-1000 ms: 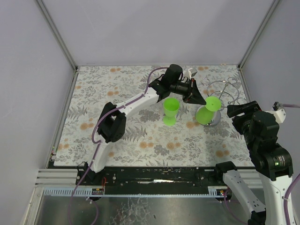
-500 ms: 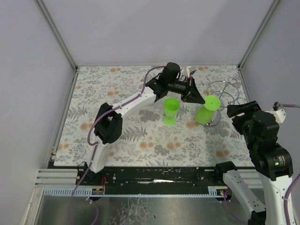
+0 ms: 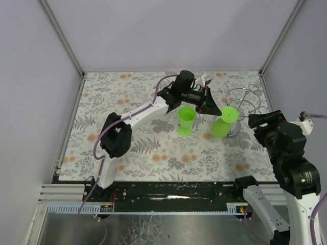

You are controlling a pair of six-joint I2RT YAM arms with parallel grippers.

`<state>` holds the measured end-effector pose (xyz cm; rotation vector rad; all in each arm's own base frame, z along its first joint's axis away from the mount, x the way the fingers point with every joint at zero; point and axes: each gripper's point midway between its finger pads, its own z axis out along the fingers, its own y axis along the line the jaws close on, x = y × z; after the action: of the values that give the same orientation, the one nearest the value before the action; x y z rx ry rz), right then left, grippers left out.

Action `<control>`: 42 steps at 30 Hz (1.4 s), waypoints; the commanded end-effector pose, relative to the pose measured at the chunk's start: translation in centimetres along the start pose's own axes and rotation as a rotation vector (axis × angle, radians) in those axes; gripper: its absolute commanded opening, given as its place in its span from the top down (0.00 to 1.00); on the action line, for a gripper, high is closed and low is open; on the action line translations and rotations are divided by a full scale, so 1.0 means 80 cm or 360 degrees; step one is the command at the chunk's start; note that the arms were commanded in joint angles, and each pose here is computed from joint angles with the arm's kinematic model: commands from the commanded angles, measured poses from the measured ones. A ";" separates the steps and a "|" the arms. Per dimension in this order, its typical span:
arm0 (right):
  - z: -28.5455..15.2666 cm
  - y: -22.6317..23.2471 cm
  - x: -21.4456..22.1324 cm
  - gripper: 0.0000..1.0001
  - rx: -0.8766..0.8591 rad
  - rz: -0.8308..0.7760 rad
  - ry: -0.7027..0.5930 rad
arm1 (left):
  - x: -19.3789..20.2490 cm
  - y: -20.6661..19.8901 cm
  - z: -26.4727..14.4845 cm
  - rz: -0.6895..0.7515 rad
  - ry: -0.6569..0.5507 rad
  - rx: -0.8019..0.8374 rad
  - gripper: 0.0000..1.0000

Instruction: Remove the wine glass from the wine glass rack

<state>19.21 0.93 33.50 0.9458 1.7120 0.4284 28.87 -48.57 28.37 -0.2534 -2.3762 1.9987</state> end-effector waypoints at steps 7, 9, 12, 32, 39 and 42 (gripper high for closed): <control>-0.002 0.009 -0.017 0.31 -0.0025 -0.0009 -0.0081 | 0.015 -0.042 -0.017 0.0110 0.0045 0.0137 1.00; -0.002 0.009 -0.017 0.31 -0.0025 -0.0010 -0.0081 | 0.018 -0.044 -0.018 0.0112 0.0055 0.0144 1.00; -0.001 0.008 -0.016 0.31 -0.0023 -0.0010 -0.0080 | 0.022 -0.048 -0.022 0.0110 0.0066 0.0155 1.00; 0.005 0.019 -0.016 0.31 -0.0051 -0.0042 -0.0058 | 0.066 -0.106 -0.094 0.0183 0.0054 0.0261 1.00; 0.024 0.061 -0.018 0.30 -0.0165 -0.0105 -0.0005 | 0.019 -0.165 -0.167 0.0414 -0.0169 0.0322 1.00; 0.039 0.091 -0.018 0.30 -0.0251 -0.0146 0.0028 | -0.015 -0.191 -0.215 0.0552 -0.0323 0.0328 1.00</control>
<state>22.33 2.21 34.24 0.8642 1.7711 0.4178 28.49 -38.52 40.57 -0.3440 -2.3006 2.3018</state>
